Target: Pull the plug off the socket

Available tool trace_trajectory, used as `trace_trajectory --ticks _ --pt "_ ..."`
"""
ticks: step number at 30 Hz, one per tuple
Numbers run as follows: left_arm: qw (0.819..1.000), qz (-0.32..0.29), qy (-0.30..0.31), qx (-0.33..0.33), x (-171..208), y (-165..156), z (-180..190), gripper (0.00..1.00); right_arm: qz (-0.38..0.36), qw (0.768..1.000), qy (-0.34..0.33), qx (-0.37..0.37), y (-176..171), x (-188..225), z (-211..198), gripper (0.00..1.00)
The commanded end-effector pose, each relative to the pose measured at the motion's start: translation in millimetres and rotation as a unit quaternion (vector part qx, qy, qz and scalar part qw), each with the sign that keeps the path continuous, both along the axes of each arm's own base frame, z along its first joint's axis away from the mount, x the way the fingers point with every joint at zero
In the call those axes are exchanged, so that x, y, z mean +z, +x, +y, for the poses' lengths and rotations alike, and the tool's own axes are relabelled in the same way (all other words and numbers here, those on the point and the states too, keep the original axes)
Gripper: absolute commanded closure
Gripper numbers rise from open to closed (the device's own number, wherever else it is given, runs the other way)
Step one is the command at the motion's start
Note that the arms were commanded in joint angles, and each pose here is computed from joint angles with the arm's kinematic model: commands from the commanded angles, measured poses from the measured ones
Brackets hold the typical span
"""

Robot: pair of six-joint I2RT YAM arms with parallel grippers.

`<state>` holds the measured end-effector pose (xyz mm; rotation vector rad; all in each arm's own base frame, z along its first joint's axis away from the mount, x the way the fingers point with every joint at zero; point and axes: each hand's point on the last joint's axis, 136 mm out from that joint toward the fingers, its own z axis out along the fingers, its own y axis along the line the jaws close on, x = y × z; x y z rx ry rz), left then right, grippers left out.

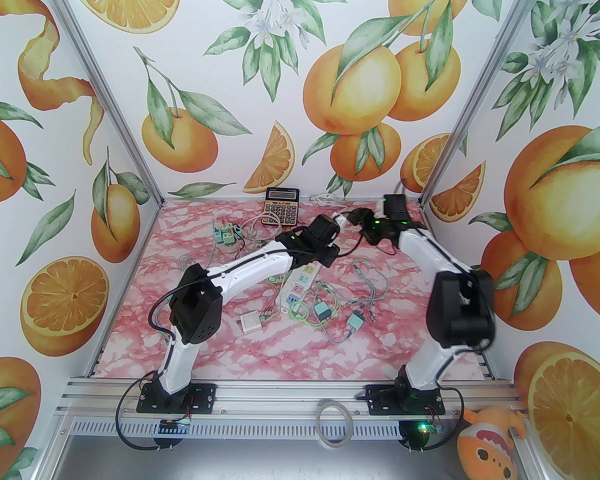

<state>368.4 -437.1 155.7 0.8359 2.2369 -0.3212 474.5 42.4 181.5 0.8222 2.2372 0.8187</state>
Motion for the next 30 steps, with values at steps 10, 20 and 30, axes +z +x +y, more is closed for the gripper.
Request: trace_trajectory --ticks 10,20,30 --pt "0.992 -0.057 0.045 -0.099 -31 -61 -72 0.73 0.023 0.990 -0.045 -0.134 -73 3 -92 0.00" --pt "0.984 -0.077 0.073 -0.145 -61 -96 -114 0.71 0.029 0.986 -0.062 -0.155 -102 4 -108 0.00" --pt "0.965 -0.091 0.106 -0.221 -90 -144 -152 0.67 0.040 0.987 -0.056 -0.146 -111 -5 -104 0.00"
